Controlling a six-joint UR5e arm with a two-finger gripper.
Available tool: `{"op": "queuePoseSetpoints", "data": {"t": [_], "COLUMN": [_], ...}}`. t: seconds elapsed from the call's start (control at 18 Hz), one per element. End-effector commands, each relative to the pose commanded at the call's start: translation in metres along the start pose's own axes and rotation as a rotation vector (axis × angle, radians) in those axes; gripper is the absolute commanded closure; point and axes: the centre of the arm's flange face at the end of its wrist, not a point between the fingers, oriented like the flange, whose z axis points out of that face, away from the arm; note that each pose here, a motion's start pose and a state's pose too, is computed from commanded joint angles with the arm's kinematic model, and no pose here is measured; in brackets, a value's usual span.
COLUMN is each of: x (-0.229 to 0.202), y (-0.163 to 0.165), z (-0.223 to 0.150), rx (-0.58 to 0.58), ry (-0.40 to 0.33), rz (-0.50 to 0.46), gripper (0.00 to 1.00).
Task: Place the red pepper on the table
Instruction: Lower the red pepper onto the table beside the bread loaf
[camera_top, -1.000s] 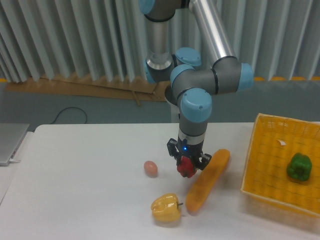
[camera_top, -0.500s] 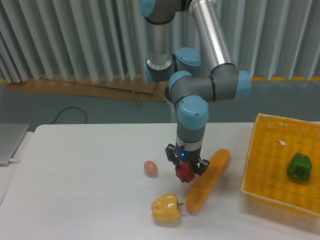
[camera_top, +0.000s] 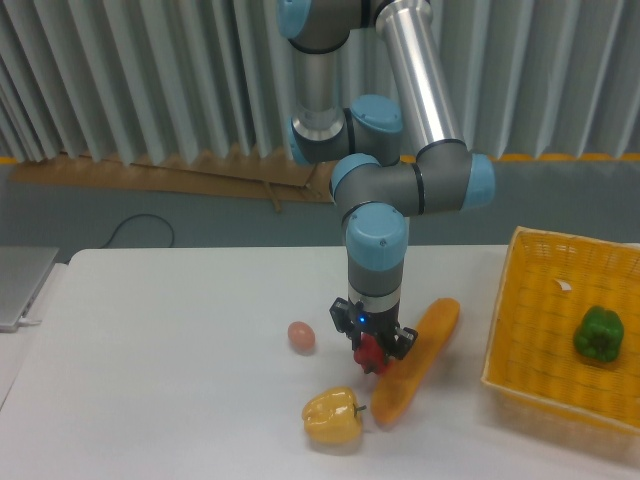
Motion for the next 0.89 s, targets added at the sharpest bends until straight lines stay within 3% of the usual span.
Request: {"op": "queuePoseSetpoints", "data": {"t": [0.06, 0.28, 0.5, 0.67, 0.89], "x": [-0.002, -0.003, 0.002, 0.001, -0.002], "y": [-0.001, -0.003, -0.014, -0.015, -0.015], "z": [-0.001, -0.009, -0.03, -0.034, -0.038], "rx": [0.007, 0.023, 0.122, 0.139, 0.125], "ry": [-0.013, -0.047, -0.12, -0.125, -0.187], "rz": [0.0, 0.021, 0.023, 0.021, 0.004], "gripper": [0.0, 0.0, 0.0, 0.0, 0.0]}}
